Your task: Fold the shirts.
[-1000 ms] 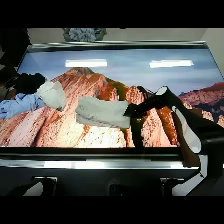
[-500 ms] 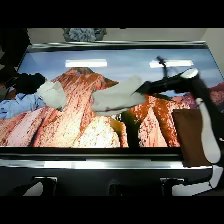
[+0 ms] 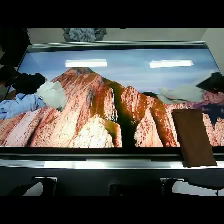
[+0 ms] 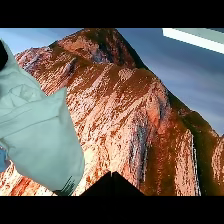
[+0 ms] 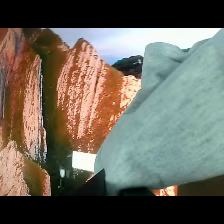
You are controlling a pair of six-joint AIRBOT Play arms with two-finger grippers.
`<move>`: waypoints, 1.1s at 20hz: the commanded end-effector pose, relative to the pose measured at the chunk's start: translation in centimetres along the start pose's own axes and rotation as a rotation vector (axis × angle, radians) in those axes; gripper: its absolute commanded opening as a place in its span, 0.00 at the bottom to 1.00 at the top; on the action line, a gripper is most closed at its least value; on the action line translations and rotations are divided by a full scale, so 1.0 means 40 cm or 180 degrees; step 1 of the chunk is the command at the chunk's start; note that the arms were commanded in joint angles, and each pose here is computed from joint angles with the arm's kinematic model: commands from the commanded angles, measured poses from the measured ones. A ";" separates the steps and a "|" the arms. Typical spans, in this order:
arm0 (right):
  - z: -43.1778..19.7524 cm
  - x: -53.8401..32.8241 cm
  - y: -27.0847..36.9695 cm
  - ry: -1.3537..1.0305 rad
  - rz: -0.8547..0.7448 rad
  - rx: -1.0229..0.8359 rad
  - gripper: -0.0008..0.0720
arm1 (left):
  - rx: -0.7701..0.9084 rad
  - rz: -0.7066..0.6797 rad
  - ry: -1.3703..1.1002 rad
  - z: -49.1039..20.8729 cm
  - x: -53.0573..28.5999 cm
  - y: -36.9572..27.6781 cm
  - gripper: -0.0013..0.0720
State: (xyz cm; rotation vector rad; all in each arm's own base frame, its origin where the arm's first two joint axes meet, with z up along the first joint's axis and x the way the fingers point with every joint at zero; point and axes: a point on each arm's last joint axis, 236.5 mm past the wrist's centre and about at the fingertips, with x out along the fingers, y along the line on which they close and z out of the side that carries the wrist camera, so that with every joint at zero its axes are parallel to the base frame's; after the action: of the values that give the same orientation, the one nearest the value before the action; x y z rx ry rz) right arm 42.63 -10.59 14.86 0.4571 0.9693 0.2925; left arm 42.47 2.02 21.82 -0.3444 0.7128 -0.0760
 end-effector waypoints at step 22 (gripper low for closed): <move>-0.678 -0.190 -0.316 0.1841 -0.1469 0.1422 0.07 | 0.0024 -0.0007 -0.0068 0.012 -0.001 -0.002 0.06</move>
State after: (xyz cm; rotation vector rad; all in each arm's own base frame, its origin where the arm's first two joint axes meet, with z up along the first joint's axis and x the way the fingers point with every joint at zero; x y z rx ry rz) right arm 18.86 -18.55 4.51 0.5723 1.5940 -0.2019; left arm 42.77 2.11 22.16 -0.3390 0.6927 -0.0767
